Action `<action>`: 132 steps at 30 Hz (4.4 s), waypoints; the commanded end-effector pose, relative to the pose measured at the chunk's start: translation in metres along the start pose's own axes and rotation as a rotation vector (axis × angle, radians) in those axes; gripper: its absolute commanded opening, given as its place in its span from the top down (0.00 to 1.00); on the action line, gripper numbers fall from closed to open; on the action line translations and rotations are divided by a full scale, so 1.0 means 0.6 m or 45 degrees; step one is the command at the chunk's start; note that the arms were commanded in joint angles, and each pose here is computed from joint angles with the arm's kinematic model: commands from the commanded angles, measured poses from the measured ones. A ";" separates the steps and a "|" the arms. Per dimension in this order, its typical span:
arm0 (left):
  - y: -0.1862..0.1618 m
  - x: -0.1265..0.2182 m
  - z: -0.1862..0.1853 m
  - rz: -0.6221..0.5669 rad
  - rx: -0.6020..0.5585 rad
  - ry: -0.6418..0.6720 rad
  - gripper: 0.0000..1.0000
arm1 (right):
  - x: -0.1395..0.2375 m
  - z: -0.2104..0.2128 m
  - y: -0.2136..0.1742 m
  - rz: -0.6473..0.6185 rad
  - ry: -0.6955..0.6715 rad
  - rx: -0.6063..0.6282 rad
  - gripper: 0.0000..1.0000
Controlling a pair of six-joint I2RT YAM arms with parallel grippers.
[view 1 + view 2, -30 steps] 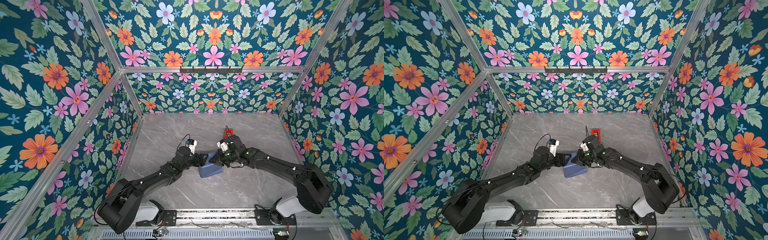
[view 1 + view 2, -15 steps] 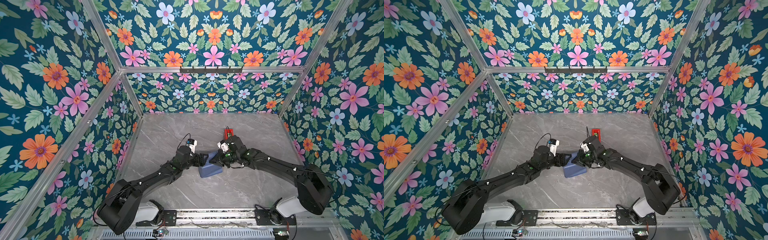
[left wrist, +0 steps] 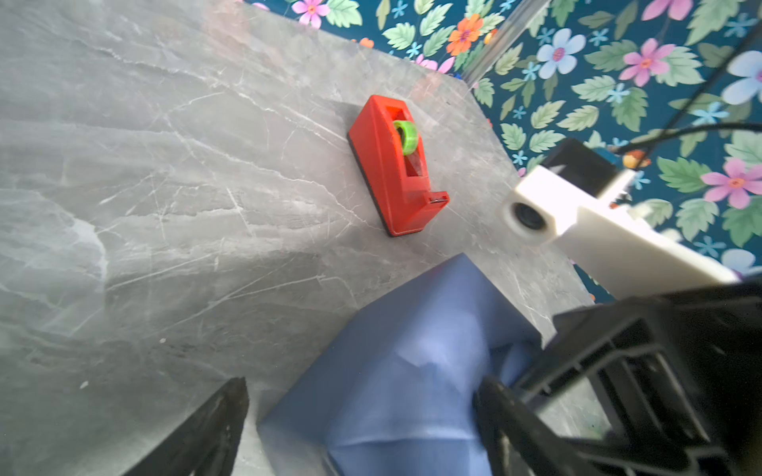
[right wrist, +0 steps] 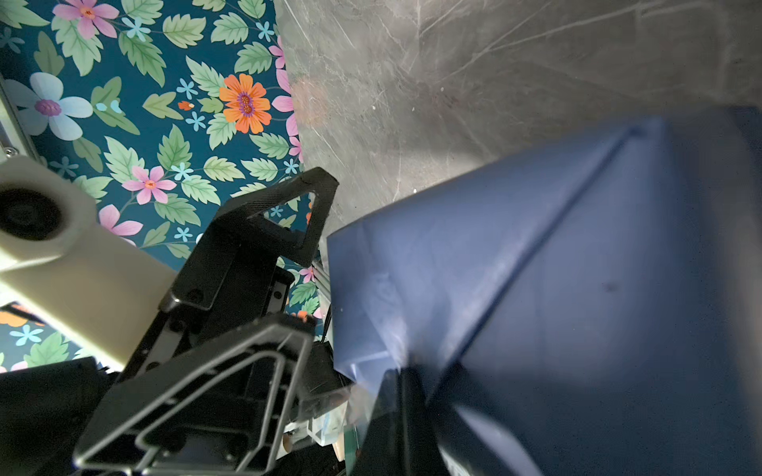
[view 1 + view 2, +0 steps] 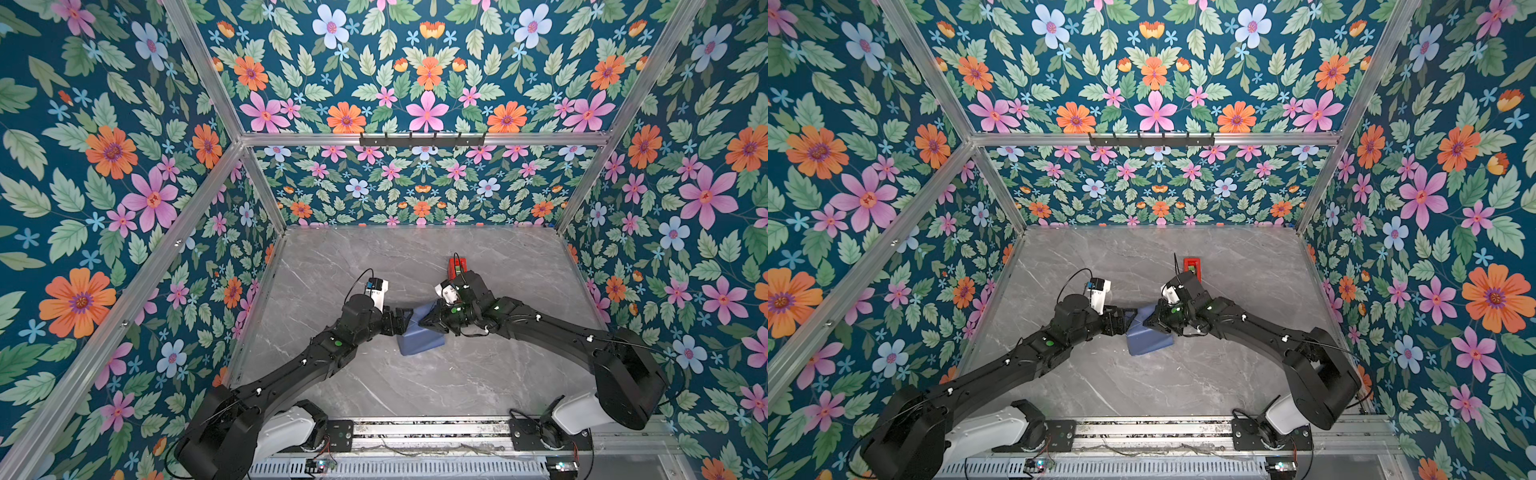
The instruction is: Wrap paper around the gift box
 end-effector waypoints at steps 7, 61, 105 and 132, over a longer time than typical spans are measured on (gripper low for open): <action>0.008 -0.027 -0.021 0.073 -0.160 -0.093 0.01 | -0.004 -0.029 -0.008 0.019 -0.133 -0.064 1.00; -0.006 -0.045 0.003 0.072 -0.173 0.077 0.04 | -0.004 -0.028 -0.009 0.026 -0.124 -0.056 1.00; -0.054 -0.046 0.052 0.337 -0.252 0.279 0.07 | 0.008 0.013 -0.007 0.041 0.081 -0.100 0.76; -0.049 -0.047 0.050 0.308 -0.248 0.272 0.07 | 0.018 -0.008 -0.044 0.058 0.099 -0.187 0.76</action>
Point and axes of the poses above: each gripper's point midway between its finger pads, its own x axis back along the fingers, its own z axis along the line the jaws close on, y = z × x, the point moved 8 cm from there along x, back along the fingers, and after that the axes turned 7 degrees about x, right-handed, at the moved point
